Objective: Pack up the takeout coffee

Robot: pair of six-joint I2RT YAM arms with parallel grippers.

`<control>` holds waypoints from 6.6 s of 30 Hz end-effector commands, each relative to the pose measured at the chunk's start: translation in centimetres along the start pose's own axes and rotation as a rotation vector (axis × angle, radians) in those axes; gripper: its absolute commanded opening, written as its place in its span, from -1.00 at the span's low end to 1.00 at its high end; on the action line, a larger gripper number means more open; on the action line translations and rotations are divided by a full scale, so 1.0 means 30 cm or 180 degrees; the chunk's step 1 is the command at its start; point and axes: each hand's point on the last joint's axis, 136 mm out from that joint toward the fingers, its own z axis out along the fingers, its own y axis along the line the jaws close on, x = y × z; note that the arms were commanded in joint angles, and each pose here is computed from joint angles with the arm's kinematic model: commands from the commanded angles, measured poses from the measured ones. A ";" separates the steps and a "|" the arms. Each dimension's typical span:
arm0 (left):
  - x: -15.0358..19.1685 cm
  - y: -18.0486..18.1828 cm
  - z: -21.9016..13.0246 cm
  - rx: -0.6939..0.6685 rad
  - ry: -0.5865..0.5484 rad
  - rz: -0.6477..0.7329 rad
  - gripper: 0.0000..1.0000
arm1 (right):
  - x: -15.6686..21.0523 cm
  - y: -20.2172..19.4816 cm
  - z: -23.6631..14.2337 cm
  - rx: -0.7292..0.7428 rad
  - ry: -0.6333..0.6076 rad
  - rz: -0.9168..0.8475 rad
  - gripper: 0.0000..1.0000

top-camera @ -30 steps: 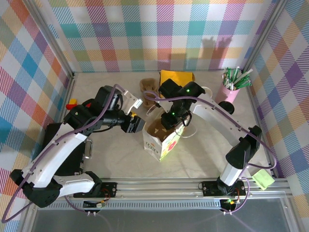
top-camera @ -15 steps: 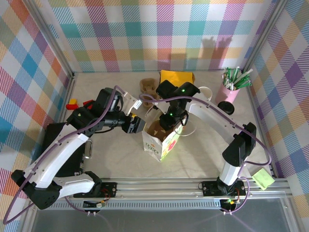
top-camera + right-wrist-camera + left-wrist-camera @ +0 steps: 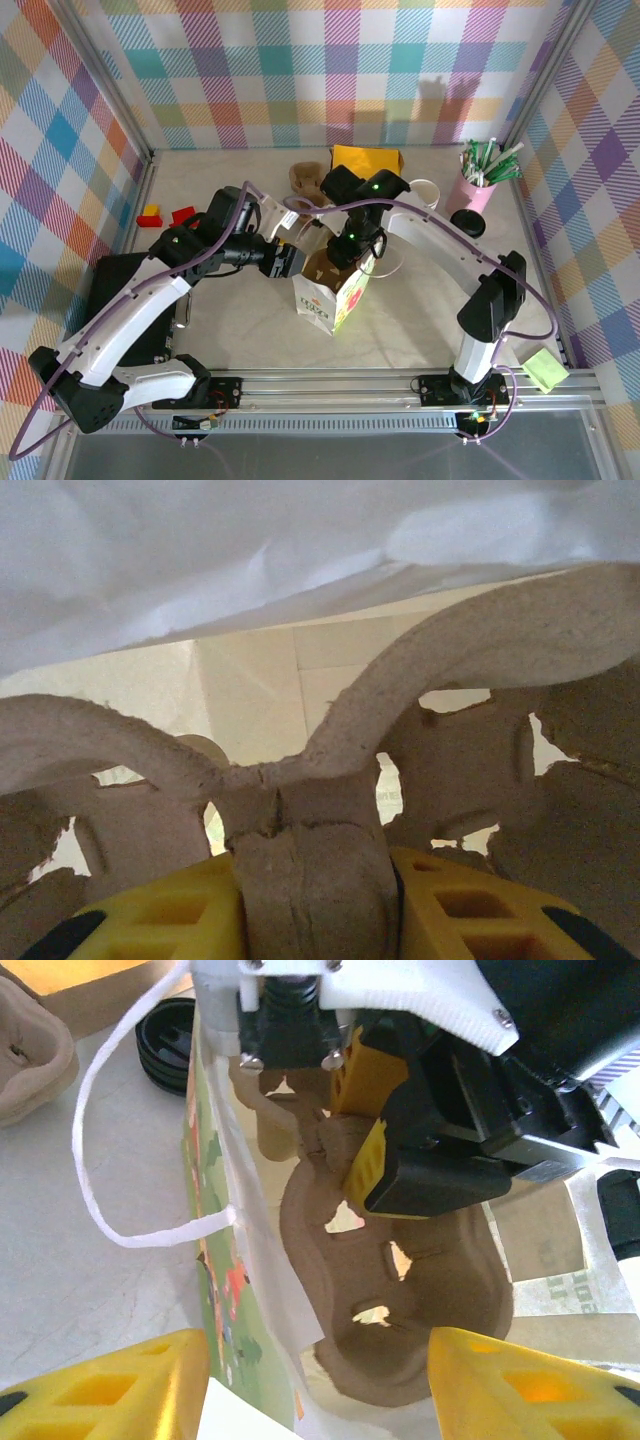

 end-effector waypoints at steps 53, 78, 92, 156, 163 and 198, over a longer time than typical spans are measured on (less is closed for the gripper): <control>-0.104 0.002 -0.116 -0.0223 -0.0415 -0.0261 0.12 | -0.087 0.050 -0.356 0.0168 -0.0884 0.0357 0.59; -0.180 -0.111 0.186 -0.0911 0.0316 -0.0519 -0.26 | 0.012 -0.146 -0.318 -0.0704 -0.1501 0.2576 0.48; -0.055 -0.046 0.334 -0.1058 0.0728 -0.0545 -0.59 | 0.041 -0.190 -0.219 -0.0545 -0.1349 0.2714 0.16; 0.159 0.023 0.470 -0.0918 0.1485 -0.0376 -0.88 | 0.094 -0.161 -0.233 -0.0562 -0.1398 0.2535 -0.54; 0.235 0.063 0.547 -0.0995 0.1728 -0.0385 -0.90 | 0.090 -0.161 -0.235 -0.0570 -0.1423 0.2530 -0.56; 0.524 0.158 0.672 -0.0945 0.2378 -0.0545 -0.94 | 0.109 -0.154 -0.233 -0.0579 -0.1423 0.2547 -0.58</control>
